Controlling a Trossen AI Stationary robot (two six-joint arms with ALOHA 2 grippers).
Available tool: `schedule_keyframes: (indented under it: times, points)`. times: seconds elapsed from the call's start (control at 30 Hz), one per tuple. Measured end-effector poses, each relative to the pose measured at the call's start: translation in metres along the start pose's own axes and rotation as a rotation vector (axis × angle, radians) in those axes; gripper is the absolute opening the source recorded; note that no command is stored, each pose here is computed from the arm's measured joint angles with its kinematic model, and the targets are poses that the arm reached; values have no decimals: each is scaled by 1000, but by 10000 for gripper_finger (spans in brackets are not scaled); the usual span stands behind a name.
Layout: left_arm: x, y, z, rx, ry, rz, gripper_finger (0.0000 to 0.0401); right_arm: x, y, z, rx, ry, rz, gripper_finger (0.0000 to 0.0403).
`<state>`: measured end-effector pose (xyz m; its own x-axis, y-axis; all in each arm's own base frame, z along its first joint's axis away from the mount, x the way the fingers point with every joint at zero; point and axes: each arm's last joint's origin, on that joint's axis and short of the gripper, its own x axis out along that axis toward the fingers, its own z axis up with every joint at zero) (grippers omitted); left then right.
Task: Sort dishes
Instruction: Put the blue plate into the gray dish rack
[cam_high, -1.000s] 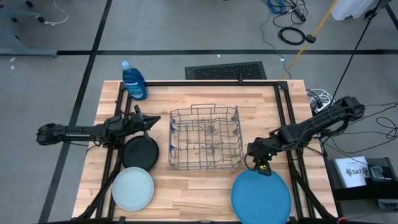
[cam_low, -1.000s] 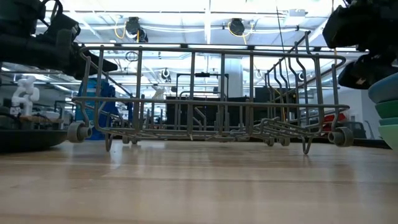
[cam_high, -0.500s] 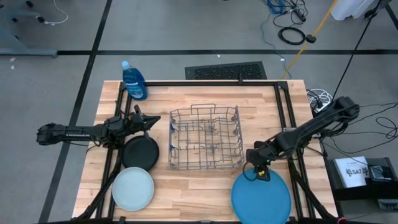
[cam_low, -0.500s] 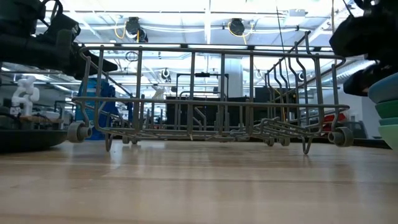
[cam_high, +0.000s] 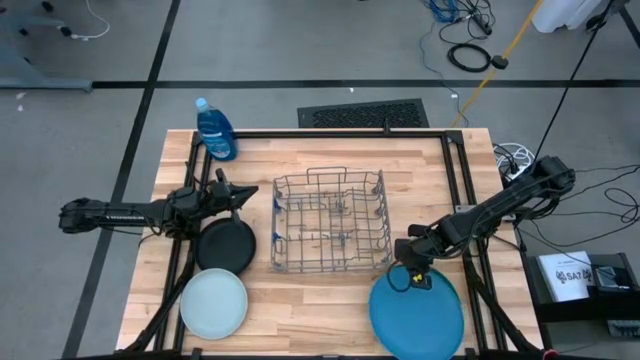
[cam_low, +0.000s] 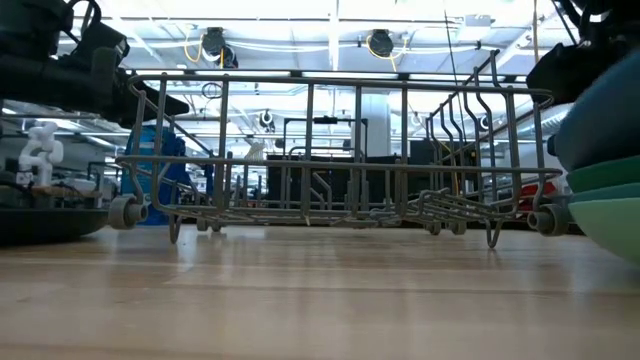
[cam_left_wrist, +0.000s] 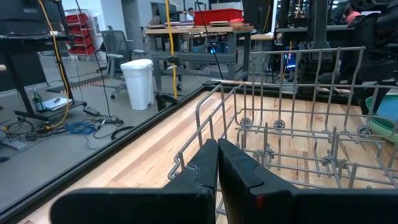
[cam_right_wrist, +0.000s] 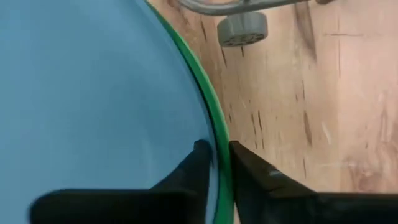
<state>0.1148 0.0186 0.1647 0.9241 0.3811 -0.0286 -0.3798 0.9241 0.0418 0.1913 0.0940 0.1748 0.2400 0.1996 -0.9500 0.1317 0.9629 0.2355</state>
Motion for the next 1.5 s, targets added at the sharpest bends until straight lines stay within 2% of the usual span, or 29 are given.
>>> schedule_keyframes:
  times: [0.1,0.17,0.37,0.5,0.67,0.8,1.03,1.17,1.3,1.5]
  points:
    - [0,0,0,0,0,0,13,-1,-1,-2,-5,23,-6,14]
    - [0,0,0,-1,-1,0,13,-2,-2,-3,1,31,-22,11]
    - [0,0,0,-1,-2,0,13,-9,-9,-9,20,17,-113,37]
    - [0,0,0,-1,-2,0,13,-15,-14,-16,50,44,-166,37]
    - [0,0,0,-1,-2,0,13,-22,-16,-20,58,27,-175,42]
    - [0,0,0,-1,-2,0,13,-33,-15,-18,68,-36,-175,77]
    - [0,0,0,-1,-2,0,13,-48,-12,-13,60,-110,-151,170]
    - [0,0,0,-1,-2,0,13,-50,-5,-6,34,-166,-76,203]
    - [0,0,0,-1,-2,-1,13,-45,-1,-1,-11,-178,-61,200]
    - [0,0,0,-1,-2,-1,13,-29,1,5,-91,-126,-102,159]
